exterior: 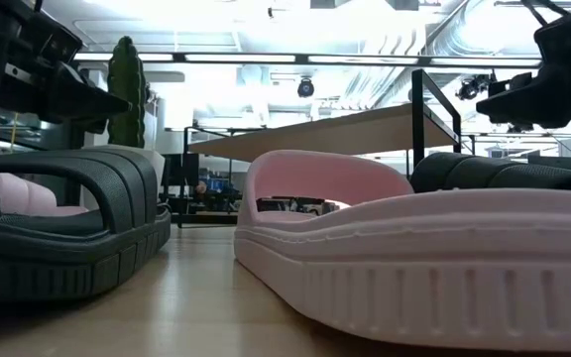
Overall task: Pick and place slides into the shelf
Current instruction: Put the right pink slipper on the shelf
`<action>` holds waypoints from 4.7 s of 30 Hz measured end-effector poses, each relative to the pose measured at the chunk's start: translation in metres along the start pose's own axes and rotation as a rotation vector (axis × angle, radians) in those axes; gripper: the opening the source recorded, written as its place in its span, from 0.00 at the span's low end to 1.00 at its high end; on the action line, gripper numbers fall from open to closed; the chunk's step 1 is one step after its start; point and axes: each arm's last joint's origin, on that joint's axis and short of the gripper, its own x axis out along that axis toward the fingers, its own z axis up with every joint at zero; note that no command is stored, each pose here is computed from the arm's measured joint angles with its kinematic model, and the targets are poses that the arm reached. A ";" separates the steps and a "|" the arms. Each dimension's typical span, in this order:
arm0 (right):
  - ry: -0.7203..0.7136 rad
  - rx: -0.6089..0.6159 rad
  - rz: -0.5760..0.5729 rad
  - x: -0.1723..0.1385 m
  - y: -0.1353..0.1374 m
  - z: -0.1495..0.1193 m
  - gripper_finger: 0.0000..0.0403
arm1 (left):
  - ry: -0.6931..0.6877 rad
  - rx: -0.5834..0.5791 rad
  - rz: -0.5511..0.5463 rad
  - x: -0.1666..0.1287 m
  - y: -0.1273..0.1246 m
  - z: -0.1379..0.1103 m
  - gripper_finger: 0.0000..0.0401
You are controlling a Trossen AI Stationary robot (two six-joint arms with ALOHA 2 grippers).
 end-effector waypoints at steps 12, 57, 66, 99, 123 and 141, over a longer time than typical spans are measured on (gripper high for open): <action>-0.001 0.240 0.000 0.000 0.000 0.000 0.00 | -0.002 -0.064 0.023 0.000 0.001 0.000 0.00; -0.368 0.141 -0.062 -0.070 -0.047 0.179 0.00 | -0.427 -0.133 0.025 -0.073 0.011 0.198 0.00; -0.332 0.101 -0.063 -0.064 -0.058 0.231 0.00 | -0.414 -0.100 -0.001 -0.056 0.011 0.265 0.00; -0.308 -0.002 -0.081 -0.022 -0.071 0.310 0.00 | -0.264 -0.033 -0.029 -0.014 0.011 0.367 0.00; -0.144 -0.012 -0.027 0.034 -0.072 0.340 0.00 | -0.086 -0.020 -0.315 0.010 0.002 0.385 0.00; -0.054 0.003 0.035 0.048 -0.066 0.331 0.00 | 0.050 -0.018 -0.391 0.025 -0.015 0.372 0.00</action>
